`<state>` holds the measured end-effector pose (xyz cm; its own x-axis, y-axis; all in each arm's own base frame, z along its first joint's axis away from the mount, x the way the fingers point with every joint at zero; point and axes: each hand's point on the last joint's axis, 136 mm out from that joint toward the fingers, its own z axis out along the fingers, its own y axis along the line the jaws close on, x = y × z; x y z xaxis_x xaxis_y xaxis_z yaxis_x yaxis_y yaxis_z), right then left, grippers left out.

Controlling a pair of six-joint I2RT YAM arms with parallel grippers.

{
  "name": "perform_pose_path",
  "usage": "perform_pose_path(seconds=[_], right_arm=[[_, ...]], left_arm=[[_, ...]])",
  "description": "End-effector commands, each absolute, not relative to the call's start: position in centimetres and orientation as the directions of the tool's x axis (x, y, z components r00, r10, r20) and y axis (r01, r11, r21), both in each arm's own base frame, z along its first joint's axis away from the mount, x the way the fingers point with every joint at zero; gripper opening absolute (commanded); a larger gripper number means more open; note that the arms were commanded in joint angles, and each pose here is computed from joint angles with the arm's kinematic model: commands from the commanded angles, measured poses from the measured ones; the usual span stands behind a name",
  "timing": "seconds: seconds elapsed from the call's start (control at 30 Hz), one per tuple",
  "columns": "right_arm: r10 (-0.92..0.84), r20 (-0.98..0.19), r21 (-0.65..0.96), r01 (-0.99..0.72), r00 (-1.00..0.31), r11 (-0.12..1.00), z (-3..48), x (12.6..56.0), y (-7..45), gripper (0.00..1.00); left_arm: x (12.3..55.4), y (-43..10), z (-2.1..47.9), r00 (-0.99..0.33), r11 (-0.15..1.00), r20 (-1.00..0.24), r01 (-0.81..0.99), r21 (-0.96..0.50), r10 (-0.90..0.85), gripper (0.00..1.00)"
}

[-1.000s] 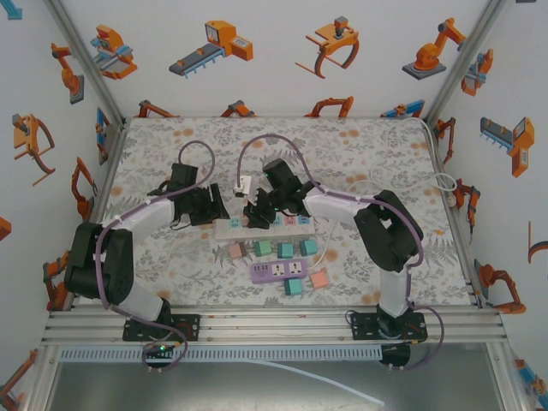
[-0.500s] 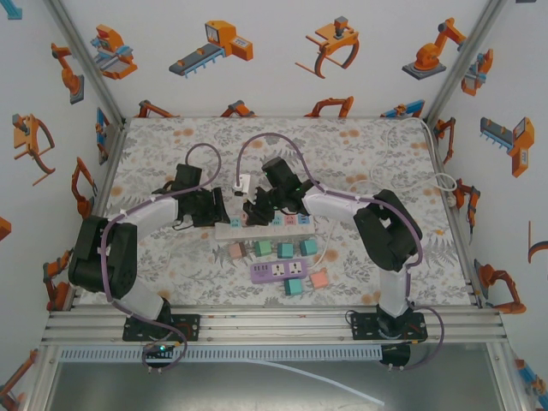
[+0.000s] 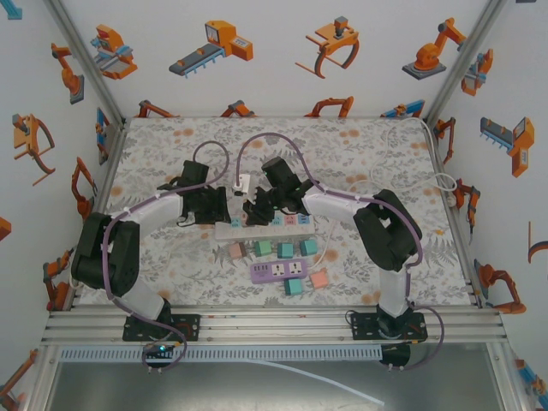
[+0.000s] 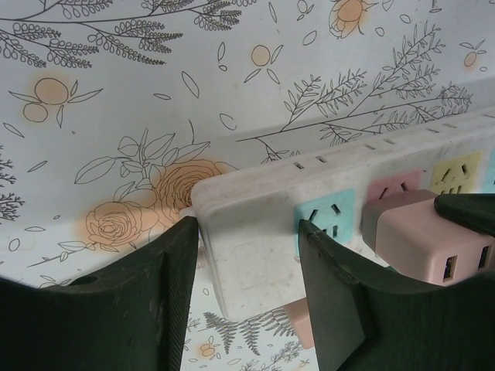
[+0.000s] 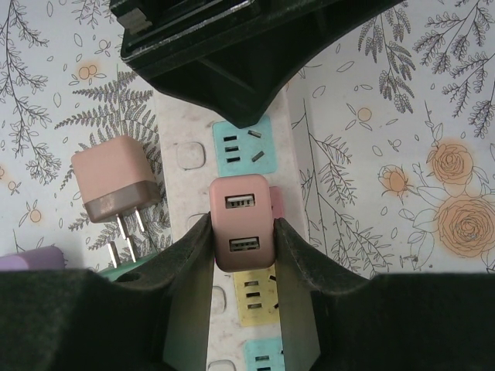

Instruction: Pull the plug off the socket

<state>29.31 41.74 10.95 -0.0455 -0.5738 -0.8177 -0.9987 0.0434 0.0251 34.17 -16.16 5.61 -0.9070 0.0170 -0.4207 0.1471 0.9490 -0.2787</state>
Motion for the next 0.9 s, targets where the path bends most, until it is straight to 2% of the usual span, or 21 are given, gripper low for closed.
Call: perform_pose_path(seconds=[0.0,0.6,0.77,0.87], right_arm=[[-0.47,-0.881,-0.063,-0.998,0.055,0.001,16.4,29.2,43.0,0.2],[-0.442,-0.894,-0.088,-0.996,0.074,0.011,18.2,28.8,42.6,0.15],[-0.411,-0.912,-0.027,-0.997,-0.005,0.074,20.1,28.9,42.4,0.15],[-0.349,-0.926,0.086,-0.982,-0.141,0.168,22.0,29.3,42.2,0.1]], left_arm=[[31.8,-13.7,1.8,-0.945,0.983,-0.312,0.14,-0.123,0.096,0.52],[31.9,-14.2,2.4,-0.941,0.979,-0.327,0.142,-0.147,0.087,0.51],[33.0,-15.4,6.0,-0.913,0.958,-0.406,0.142,-0.251,0.029,0.51],[33.8,-15.4,9.1,-0.881,0.949,-0.472,0.145,-0.281,-0.005,0.51]])
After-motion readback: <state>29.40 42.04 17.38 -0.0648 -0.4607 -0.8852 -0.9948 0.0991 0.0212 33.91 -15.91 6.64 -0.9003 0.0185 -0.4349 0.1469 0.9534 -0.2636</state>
